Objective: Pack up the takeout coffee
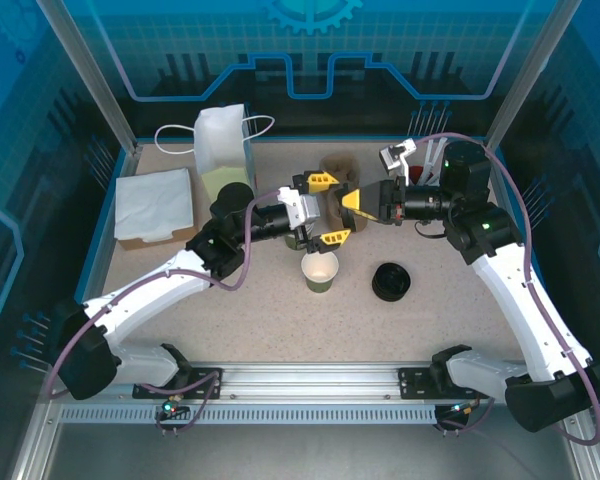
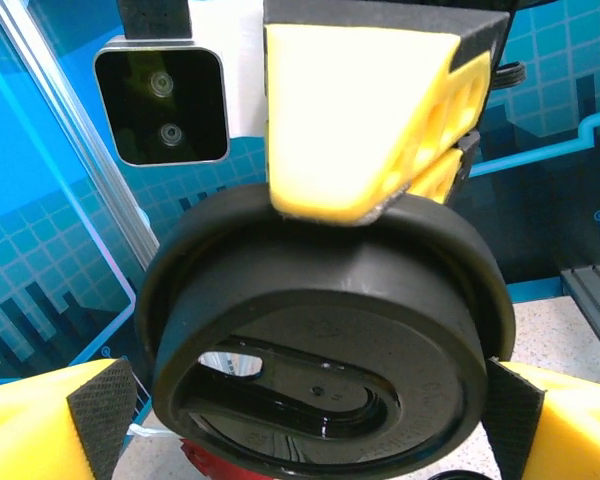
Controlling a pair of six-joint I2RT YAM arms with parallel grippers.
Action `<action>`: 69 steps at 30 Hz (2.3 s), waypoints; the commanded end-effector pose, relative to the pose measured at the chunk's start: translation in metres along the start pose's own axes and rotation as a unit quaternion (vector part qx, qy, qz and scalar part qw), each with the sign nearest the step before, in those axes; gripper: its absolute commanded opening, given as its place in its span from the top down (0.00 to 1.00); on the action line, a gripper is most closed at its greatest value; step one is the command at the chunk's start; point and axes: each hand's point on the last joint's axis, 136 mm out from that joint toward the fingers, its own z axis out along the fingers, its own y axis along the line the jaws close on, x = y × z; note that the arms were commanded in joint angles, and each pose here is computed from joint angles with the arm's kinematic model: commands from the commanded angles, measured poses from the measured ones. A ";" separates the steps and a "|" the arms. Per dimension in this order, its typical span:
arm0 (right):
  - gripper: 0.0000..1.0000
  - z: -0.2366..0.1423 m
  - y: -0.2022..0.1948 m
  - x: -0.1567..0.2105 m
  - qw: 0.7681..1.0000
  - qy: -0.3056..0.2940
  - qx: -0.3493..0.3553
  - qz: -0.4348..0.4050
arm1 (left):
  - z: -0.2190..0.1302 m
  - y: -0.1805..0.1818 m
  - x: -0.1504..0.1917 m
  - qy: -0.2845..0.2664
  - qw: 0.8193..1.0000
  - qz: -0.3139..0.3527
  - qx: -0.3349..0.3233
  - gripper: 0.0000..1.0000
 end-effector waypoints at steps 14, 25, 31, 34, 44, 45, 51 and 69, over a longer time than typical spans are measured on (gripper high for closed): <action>0.88 0.002 0.010 0.006 1.000 0.014 -0.012 -0.011 | -0.002 -0.003 -0.021 -0.013 0.999 0.043 0.011 0.26; 0.75 0.002 -0.008 0.010 1.000 0.016 0.016 0.000 | -0.004 -0.005 -0.012 0.015 0.999 0.038 0.015 0.24; 0.54 -0.005 -0.039 0.015 0.997 0.012 0.078 0.016 | -0.014 -0.019 0.018 0.097 0.994 0.023 0.034 0.24; 0.48 -0.013 -0.065 0.018 0.990 0.001 0.136 0.025 | -0.023 -0.032 0.040 0.163 0.985 0.021 0.051 0.24; 0.48 -0.063 -0.175 0.050 0.914 0.017 0.402 0.049 | -0.066 -0.064 0.127 0.420 0.904 0.017 0.079 0.25; 0.48 -0.067 -0.182 0.053 0.907 0.020 0.418 0.050 | -0.070 -0.064 0.132 0.441 0.894 0.019 0.080 0.25; 0.48 -0.085 -0.220 0.071 0.871 0.043 0.486 0.055 | -0.080 -0.064 0.160 0.536 0.838 0.036 0.095 0.25; 0.03 -0.113 -0.256 0.088 0.842 0.039 0.537 0.047 | -0.061 -0.061 0.198 0.619 0.767 0.065 0.157 0.28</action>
